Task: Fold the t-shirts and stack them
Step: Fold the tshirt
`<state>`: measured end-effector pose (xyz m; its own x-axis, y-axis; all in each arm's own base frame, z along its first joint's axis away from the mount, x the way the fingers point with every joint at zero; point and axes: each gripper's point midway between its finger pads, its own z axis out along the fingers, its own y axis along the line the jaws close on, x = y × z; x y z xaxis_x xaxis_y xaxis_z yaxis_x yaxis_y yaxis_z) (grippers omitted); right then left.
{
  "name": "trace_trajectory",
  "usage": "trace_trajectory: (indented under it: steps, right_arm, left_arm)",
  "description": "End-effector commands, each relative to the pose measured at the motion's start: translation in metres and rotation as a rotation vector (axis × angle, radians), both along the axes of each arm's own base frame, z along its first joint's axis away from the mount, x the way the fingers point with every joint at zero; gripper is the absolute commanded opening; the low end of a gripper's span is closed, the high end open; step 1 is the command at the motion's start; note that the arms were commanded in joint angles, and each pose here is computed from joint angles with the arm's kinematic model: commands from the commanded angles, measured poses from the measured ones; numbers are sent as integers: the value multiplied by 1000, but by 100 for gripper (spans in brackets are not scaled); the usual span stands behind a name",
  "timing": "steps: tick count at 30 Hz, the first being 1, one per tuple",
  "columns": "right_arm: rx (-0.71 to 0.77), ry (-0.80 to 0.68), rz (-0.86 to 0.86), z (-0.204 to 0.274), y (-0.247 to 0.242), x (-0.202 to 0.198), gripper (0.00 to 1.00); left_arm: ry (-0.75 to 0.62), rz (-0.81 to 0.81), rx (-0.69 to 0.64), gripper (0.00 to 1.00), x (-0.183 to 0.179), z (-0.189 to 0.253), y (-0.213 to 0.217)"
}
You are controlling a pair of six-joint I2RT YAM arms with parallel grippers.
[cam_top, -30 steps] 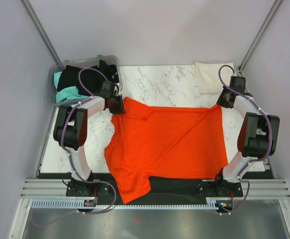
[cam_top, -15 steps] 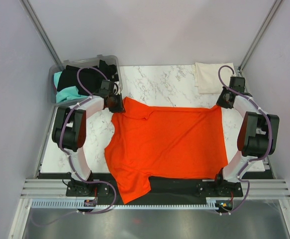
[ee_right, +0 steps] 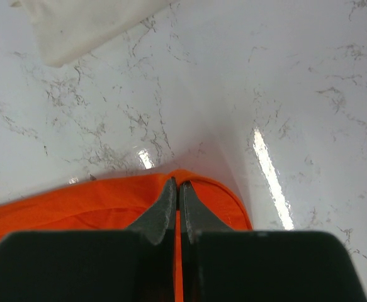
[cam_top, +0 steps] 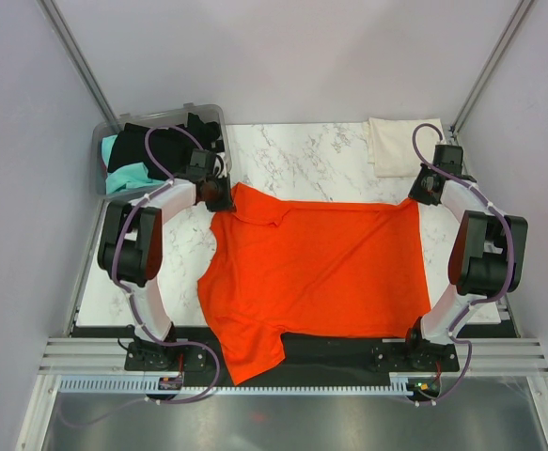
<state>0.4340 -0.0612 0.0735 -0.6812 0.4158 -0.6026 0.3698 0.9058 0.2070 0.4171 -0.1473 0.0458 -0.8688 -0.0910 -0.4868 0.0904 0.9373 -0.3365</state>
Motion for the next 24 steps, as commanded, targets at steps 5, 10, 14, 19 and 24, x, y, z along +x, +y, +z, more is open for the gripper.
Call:
trace_trajectory:
  steps: [5,10,14,19,24]
  right_arm:
    - [1,-37,-25,11,-3,16,0]
    - [11,-14,-56,14,-3,6,0]
    - [4,3,-83,21,-5,-6,0]
    - [8,21,-91,27,-2,-26,0]
    - [-22,43,-113,36,-4,-54,0]
  left_arm:
    - [-59,15,-182,2,-15,89,-19]
    - [-60,20,-246,2,-54,124,-20]
    - [-48,23,-270,2,-83,137,-16]
    - [-44,32,-267,2,-114,139,-6]
    - [-15,23,-289,2,-136,134,-6]
